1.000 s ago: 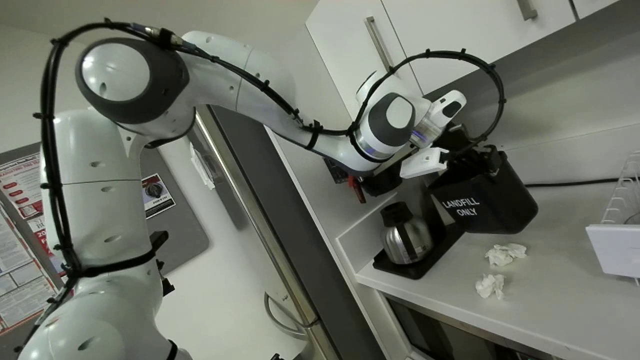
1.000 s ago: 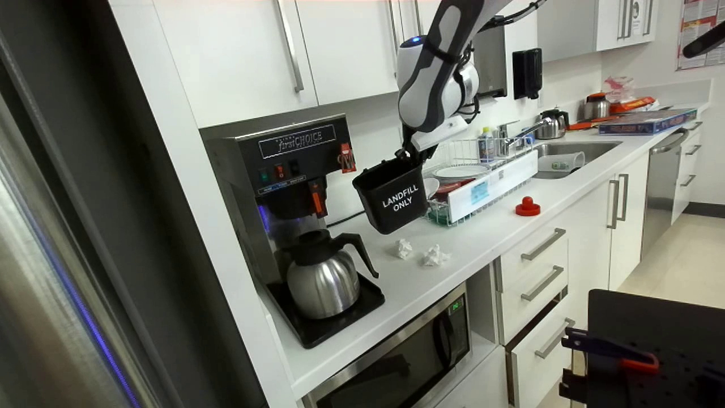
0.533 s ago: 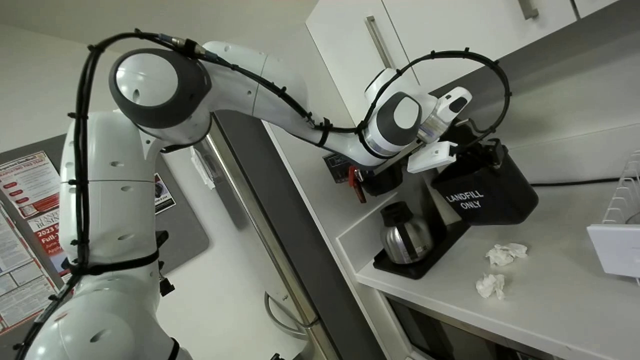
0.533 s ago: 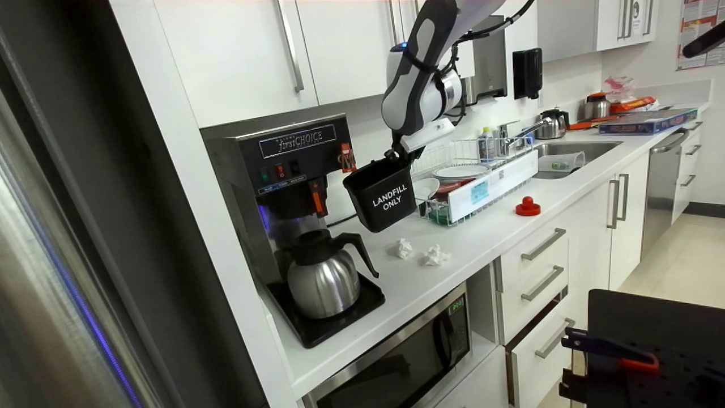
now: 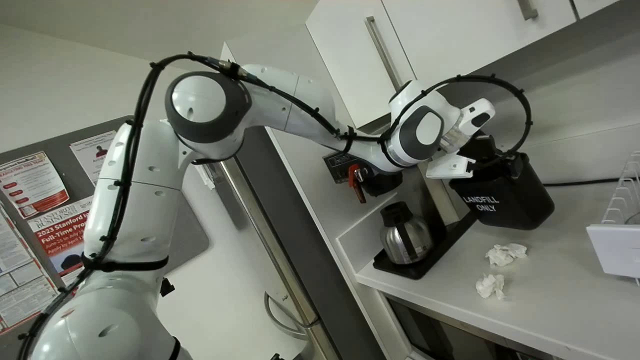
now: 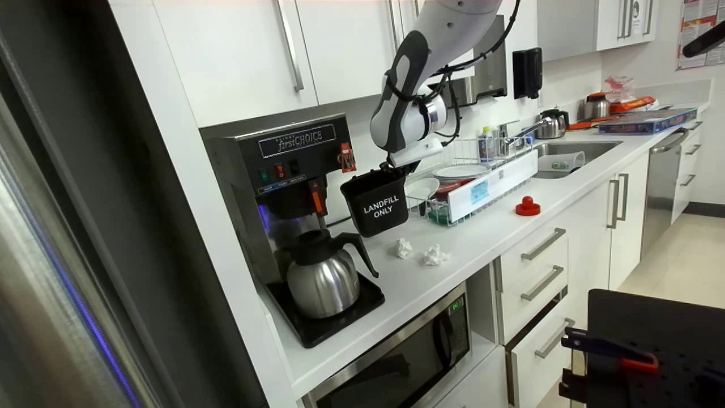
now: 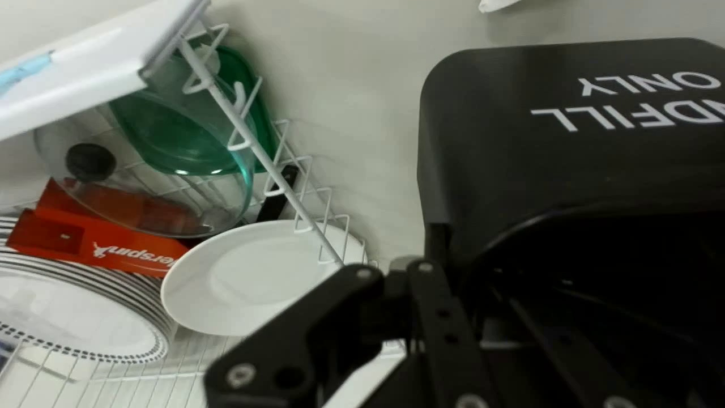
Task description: Pour the contents from black bin onto the countertop
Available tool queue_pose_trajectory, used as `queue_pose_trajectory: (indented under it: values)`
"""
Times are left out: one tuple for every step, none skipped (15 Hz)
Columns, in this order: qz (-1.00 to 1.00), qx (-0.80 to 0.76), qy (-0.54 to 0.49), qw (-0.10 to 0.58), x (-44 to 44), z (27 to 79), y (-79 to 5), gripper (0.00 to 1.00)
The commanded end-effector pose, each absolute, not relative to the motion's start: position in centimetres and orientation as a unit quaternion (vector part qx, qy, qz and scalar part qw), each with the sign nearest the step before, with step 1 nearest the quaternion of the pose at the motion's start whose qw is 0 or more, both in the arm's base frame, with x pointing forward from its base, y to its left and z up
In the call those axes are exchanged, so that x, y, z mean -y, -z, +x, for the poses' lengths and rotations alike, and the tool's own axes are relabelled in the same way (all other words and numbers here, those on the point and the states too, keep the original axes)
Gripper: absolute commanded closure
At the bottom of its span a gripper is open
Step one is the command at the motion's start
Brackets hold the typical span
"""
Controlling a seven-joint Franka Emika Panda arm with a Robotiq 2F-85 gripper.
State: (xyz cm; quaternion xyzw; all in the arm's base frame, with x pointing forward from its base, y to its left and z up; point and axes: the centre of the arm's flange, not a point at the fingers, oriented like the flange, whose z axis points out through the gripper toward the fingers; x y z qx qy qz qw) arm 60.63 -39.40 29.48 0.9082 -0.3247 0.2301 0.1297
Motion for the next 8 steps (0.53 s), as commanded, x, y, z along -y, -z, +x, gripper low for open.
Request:
queue_pose_trajectory:
  values:
    - [0.901, 0.350, -0.226, 0.123, 41.6, 65.3, -28.2, 0.98]
    - [0.902, 0.351, -0.219, 0.122, 41.8, 65.9, -27.7, 0.98]
    - [0.902, 0.353, -0.214, 0.126, 41.9, 66.4, -27.3, 0.98]
    - [0.902, 0.355, -0.207, 0.128, 42.0, 66.8, -27.0, 0.98]
    - [0.902, 0.359, -0.202, 0.129, 42.2, 67.2, -26.7, 0.98]
    - [0.901, 0.362, -0.197, 0.133, 42.4, 67.5, -26.4, 0.98]
    - [0.900, 0.366, -0.195, 0.136, 42.6, 67.7, -26.2, 0.98]
    - [0.899, 0.369, -0.192, 0.138, 42.8, 67.9, -26.1, 0.98]
